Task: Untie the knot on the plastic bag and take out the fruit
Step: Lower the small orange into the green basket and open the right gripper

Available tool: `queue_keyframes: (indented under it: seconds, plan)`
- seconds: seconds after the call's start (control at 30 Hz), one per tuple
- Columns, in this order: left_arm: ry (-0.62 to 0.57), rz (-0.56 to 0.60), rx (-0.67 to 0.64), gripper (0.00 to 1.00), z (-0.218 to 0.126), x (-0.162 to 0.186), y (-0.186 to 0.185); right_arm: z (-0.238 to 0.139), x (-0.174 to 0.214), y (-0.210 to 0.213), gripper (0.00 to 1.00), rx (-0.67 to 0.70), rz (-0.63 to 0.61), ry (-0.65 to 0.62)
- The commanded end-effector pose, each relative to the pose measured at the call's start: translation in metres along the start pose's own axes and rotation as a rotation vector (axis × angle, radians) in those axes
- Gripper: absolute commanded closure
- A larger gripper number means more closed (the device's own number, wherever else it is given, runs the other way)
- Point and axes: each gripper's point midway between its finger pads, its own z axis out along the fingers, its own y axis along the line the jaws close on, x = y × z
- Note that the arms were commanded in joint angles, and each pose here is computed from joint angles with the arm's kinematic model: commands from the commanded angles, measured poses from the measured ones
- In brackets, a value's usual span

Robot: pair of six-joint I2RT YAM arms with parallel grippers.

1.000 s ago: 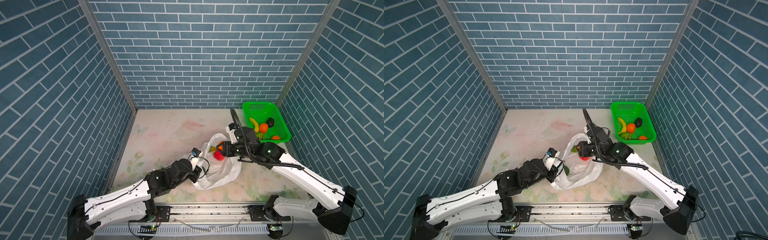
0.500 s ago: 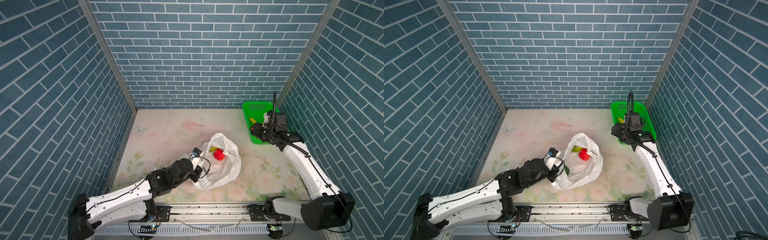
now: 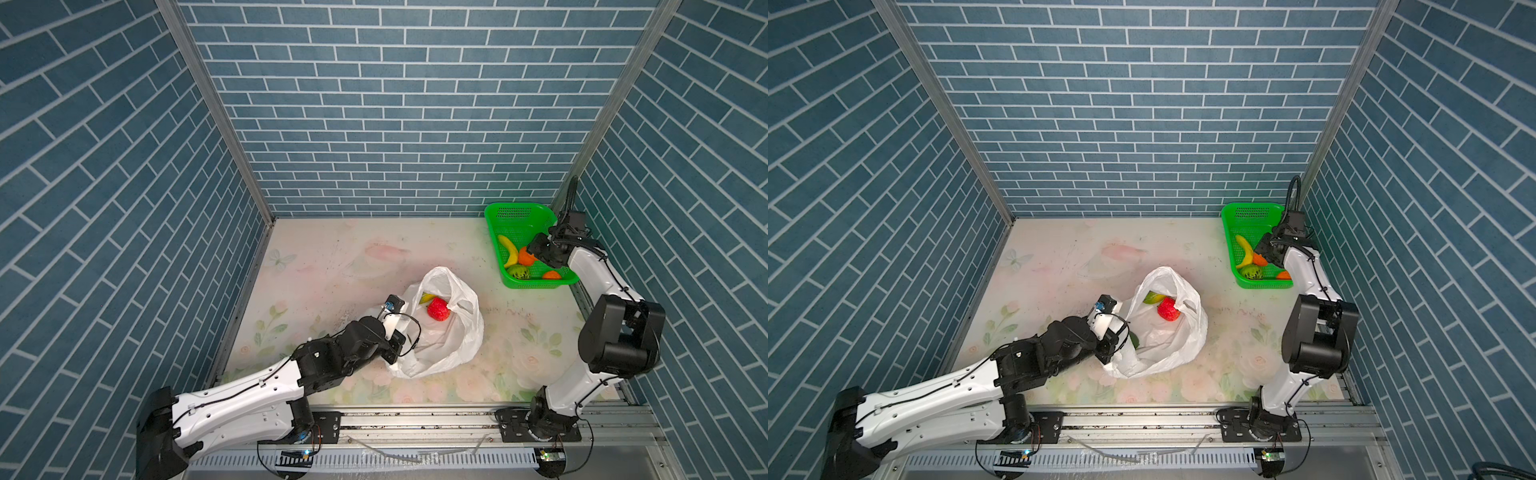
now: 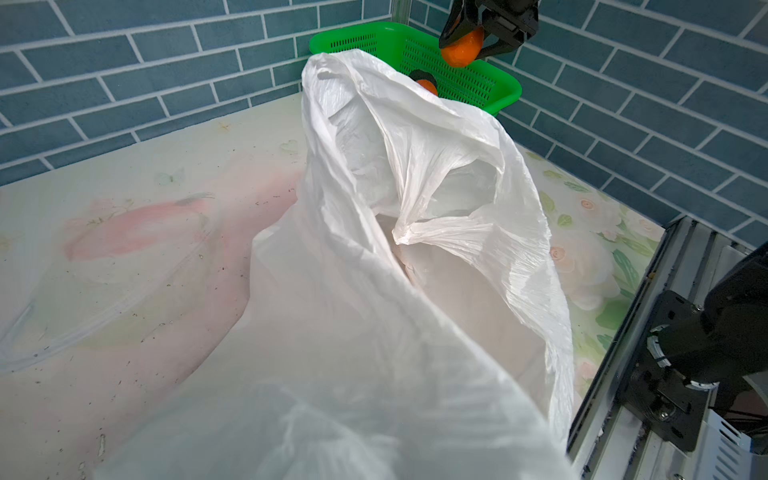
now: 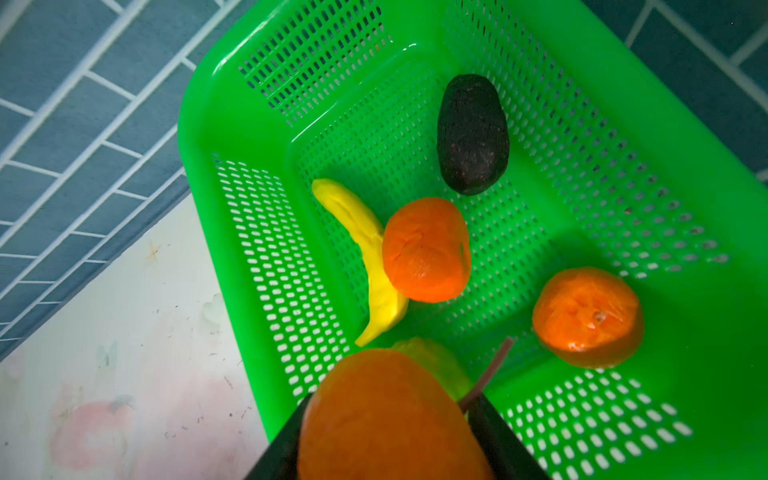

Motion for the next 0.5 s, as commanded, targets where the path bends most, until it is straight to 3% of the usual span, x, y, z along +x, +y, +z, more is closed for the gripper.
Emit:
queue_keyframes:
  seconds: [0.0, 0.07, 0.27, 0.47]
  plan:
    - [-0.025, 0.007, 0.008, 1.0, -0.004, -0.006, -0.002, 0.011, -0.018, -0.011, 0.44, 0.058, -0.055, -0.019]
    - [-0.026, 0.009, 0.005, 1.0, -0.005, -0.006, -0.001, 0.018, -0.016, -0.015, 0.41, 0.08, -0.072, -0.002]
    - [-0.03, 0.009, 0.001, 1.0, -0.005, -0.008, -0.001, 0.023, -0.011, -0.03, 0.19, 0.154, -0.093, 0.023]
    - [-0.029, 0.008, 0.0, 1.0, -0.005, -0.008, -0.001, 0.017, -0.013, -0.027, 0.17, 0.143, -0.09, 0.01]
